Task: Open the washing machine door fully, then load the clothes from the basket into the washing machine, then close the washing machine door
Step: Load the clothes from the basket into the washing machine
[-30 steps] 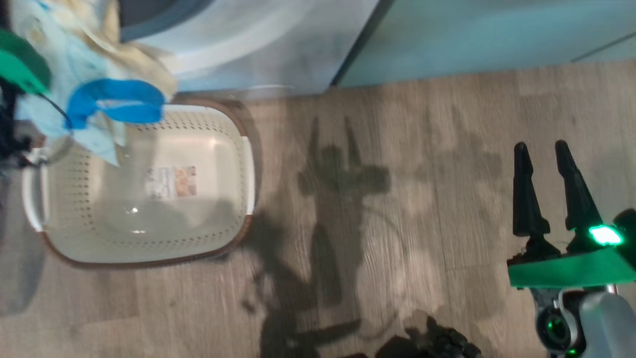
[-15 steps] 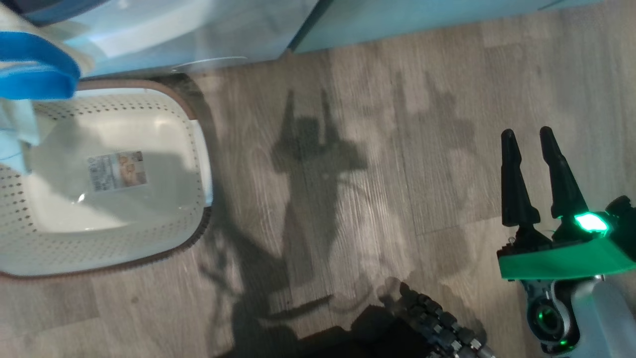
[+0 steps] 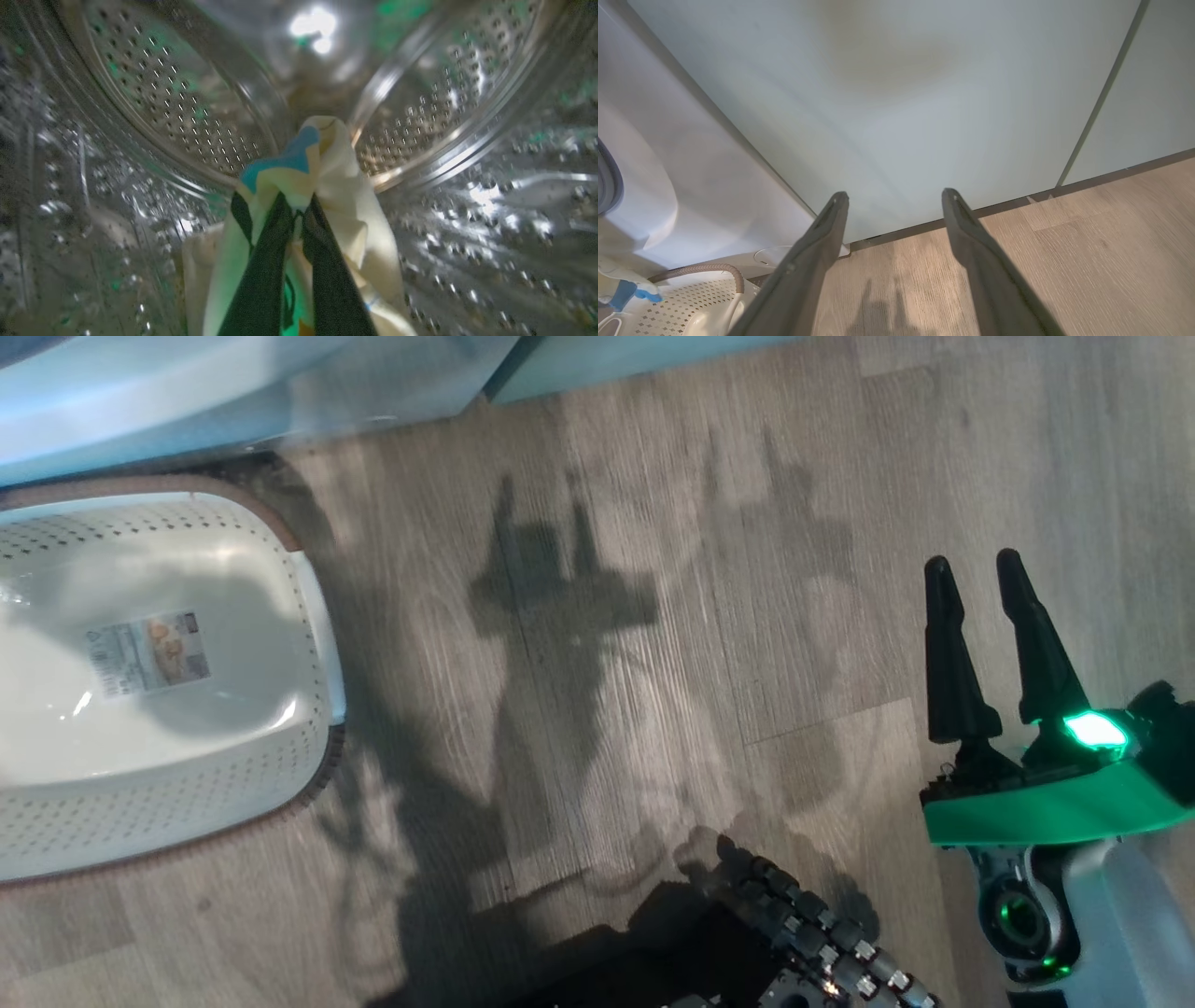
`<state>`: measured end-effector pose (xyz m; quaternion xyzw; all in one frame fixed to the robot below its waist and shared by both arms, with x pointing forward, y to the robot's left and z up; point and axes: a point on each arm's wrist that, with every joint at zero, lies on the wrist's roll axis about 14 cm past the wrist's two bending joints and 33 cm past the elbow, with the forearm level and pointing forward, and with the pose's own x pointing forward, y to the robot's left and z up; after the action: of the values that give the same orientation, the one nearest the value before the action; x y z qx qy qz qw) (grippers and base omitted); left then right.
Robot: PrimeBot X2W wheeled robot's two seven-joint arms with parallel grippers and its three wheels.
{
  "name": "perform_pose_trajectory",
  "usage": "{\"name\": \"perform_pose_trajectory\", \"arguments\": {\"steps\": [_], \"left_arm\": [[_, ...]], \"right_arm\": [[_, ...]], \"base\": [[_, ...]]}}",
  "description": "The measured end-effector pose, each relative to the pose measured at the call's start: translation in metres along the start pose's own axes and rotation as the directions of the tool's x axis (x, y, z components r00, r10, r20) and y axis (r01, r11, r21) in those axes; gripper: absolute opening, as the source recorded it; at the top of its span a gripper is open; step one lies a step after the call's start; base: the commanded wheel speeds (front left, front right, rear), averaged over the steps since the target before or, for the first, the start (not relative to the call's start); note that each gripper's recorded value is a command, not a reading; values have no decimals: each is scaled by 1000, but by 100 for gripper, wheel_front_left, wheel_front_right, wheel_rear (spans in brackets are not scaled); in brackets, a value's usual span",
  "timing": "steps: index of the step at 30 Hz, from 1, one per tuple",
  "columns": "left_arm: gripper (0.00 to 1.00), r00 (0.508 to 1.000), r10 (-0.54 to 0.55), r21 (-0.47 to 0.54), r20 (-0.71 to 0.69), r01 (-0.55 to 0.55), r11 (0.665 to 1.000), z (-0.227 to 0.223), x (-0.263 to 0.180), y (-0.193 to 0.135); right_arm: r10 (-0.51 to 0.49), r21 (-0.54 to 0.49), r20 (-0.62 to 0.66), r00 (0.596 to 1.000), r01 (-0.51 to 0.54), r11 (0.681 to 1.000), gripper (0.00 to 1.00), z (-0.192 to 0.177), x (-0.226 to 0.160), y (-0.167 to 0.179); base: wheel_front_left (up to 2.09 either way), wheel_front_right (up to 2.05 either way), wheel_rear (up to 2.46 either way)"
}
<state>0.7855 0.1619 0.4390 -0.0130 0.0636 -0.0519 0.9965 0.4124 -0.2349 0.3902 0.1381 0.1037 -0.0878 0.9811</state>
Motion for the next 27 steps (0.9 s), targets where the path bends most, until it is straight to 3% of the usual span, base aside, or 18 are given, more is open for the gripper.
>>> {"name": "perform_pose_trajectory", "arguments": {"steps": [5, 9, 11, 18, 27], "left_arm": [[0, 983, 8, 31, 182, -14, 999, 35, 10, -1], [0, 931, -6, 79, 366, -24, 997, 73, 10, -4], [0, 924, -2, 90, 383, -35, 995, 75, 11, -1], [0, 990, 22, 90, 137, -35, 995, -2, 15, 14], [0, 999, 7, 48, -42, -5, 999, -51, 2, 5]], "right_arm": [[-7, -1, -10, 1000, 7, 1000, 100, -3, 1, -2], [3, -1, -17, 1000, -3, 1000, 100, -7, 5, 0], [8, -1, -17, 1000, -8, 1000, 100, -7, 7, 2], [25, 12, -31, 999, -24, 1000, 100, -16, 12, 7], [61, 15, -13, 998, -60, 998, 100, -13, 22, 16]], "base": [[0, 0, 0], [0, 0, 0], [0, 0, 0], [0, 0, 0], [0, 0, 0]]}}
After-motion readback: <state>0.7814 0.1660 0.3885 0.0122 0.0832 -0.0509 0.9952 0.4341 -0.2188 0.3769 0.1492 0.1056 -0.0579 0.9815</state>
